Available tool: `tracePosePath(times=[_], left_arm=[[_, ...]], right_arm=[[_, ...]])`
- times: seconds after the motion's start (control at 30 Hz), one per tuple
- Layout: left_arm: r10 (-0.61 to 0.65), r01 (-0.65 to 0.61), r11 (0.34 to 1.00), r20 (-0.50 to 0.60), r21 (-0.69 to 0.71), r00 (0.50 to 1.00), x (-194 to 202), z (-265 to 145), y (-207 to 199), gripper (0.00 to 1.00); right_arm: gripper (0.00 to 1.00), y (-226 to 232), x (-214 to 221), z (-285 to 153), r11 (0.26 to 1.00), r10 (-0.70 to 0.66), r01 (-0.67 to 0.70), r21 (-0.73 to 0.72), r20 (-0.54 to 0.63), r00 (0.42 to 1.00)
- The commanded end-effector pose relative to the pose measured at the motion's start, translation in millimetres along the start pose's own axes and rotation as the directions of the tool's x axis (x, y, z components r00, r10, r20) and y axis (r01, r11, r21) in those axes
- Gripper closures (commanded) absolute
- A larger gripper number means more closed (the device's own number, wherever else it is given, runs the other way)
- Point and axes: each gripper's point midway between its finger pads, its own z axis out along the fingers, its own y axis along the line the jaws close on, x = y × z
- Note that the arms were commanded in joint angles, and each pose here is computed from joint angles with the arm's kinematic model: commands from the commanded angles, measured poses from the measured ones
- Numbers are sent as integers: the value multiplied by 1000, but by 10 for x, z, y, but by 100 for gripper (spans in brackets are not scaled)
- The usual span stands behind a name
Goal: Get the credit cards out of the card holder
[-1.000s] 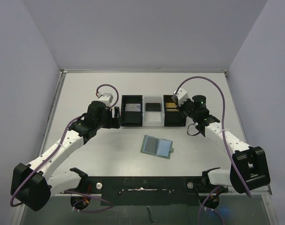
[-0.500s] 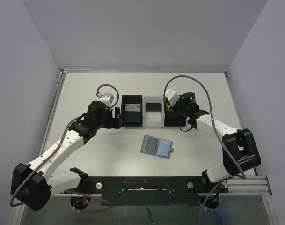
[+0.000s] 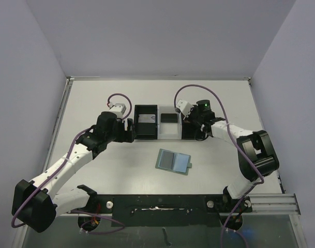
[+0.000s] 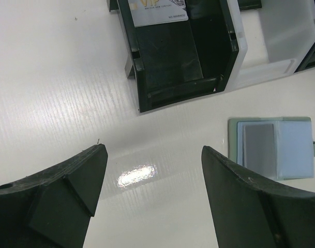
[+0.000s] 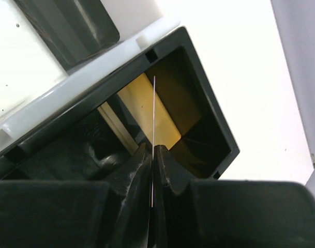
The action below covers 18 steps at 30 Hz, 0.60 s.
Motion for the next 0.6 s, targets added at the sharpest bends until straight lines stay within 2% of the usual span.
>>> tracePosePath(times=[0.0,0.37,0.57], left_arm=[[11,-13,999,61,35,998,-168,-22,-74,27],[11,-13,999,65,36,998,-177,-31,-75,27],[10,-12,999,63,39,998,-171,-32,-80,27]], right_arm=[[94,-219,-358,23,997,-66,63,35,93,994],[93,-142,-143,257,994,-107,107,9,4,994],[85,9,-50,323,995,-78,76,-65,-34,996]])
